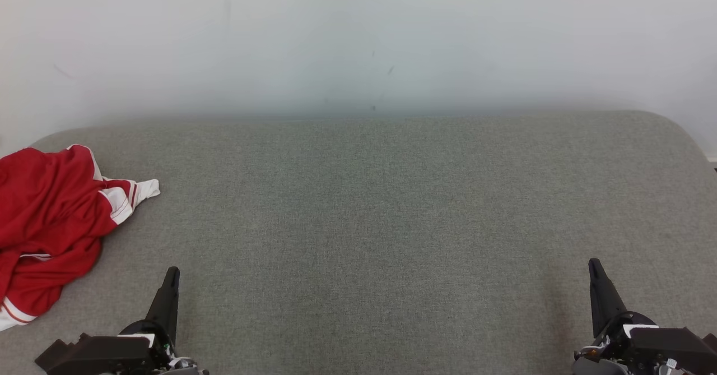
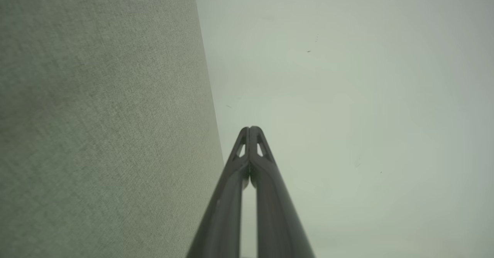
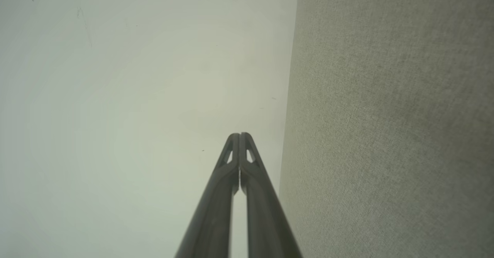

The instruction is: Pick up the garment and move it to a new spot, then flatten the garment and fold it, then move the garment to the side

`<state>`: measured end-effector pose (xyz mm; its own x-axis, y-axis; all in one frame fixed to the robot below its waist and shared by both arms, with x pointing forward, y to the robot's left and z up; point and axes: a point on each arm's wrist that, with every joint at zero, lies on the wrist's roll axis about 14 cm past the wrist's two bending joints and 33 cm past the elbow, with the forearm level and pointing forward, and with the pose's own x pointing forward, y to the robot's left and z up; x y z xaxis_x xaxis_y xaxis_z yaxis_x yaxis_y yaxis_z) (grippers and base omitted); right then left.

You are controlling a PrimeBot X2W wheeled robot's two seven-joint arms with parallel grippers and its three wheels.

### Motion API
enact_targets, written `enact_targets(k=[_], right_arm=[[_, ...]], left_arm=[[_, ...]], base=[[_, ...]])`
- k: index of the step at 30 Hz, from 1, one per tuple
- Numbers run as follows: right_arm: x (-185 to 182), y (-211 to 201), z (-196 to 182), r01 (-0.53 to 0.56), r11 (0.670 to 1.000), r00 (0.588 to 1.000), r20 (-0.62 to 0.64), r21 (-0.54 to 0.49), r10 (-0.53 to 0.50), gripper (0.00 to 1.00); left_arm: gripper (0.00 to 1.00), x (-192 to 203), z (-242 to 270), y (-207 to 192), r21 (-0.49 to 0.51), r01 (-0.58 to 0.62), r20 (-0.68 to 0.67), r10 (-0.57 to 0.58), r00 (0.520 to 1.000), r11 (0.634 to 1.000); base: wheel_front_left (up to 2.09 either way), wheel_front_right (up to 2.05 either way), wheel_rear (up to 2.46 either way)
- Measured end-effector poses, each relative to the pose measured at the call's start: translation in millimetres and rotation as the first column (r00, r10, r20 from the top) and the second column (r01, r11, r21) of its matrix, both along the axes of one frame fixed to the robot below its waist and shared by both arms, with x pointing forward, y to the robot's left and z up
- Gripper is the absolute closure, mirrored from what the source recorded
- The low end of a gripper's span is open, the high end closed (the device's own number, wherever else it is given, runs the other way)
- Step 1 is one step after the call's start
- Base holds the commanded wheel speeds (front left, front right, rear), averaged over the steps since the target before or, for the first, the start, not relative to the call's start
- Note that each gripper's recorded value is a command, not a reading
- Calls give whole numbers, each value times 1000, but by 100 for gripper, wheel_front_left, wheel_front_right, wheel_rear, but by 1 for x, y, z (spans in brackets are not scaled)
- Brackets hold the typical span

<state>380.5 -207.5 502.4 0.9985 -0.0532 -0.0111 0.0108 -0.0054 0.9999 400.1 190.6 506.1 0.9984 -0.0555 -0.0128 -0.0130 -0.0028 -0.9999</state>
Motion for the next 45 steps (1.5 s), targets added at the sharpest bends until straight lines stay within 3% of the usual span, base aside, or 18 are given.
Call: enact_targets(k=[45], right_arm=[[0, 0, 0, 0, 1000, 1000, 0, 0, 0, 100]], left_arm=[[100, 0, 0, 0, 0, 0, 0, 0, 1000, 1000]], base=[[0, 0, 0]])
